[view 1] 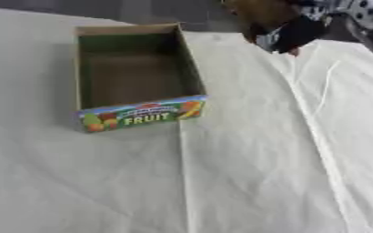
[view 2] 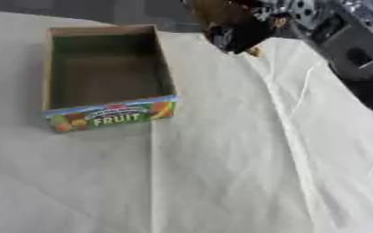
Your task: Pick up objects on the table and place them in the box.
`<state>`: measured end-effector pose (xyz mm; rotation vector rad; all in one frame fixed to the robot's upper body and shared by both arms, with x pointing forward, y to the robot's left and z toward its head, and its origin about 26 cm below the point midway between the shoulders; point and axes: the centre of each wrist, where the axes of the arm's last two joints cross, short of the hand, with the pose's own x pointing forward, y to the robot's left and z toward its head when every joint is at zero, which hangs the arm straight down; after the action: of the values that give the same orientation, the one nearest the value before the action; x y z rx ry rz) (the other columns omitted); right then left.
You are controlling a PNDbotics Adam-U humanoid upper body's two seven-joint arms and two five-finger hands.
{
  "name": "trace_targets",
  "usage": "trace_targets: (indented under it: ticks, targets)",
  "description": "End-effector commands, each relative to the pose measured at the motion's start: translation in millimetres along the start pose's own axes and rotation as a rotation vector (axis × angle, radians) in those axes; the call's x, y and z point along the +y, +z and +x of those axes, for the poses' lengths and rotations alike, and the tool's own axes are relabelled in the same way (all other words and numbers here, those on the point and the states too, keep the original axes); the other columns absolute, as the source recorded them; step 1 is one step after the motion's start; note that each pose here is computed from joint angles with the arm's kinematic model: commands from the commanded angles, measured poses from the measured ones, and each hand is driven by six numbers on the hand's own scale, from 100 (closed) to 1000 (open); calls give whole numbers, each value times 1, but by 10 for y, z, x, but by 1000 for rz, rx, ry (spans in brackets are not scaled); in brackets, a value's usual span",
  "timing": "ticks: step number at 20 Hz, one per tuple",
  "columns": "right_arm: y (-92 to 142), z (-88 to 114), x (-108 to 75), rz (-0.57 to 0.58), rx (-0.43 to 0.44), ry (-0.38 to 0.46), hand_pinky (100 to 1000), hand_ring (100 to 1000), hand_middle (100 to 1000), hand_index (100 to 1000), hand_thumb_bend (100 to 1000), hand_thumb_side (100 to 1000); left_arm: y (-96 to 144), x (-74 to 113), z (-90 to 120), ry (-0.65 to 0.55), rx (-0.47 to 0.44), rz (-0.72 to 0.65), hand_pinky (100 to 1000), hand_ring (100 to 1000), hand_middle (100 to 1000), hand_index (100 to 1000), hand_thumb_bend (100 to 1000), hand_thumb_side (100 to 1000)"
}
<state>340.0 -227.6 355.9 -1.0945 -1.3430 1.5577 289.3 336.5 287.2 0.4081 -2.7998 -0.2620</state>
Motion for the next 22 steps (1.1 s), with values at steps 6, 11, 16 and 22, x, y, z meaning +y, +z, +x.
trace_targets:
  ticks: [6,11,16,22]
  targets:
    - [75,40,-183,-55,-12,18,745,768,437,490,100,387,-105,1,65,6,-41,-28,703,911,834,907,563,100]
    - [3,324,-421,-123,-95,-16,745,764,435,492,100,387,-187,-91,84,59,-62,-38,703,911,834,907,561,100]
    - [-252,555,-597,-143,-103,-43,745,761,432,492,100,387,-205,-85,90,64,-69,-37,702,912,834,907,558,100]
    - [-567,702,-615,-171,-108,-57,746,758,429,492,100,387,-230,-100,97,73,-81,-32,702,912,834,906,557,100]
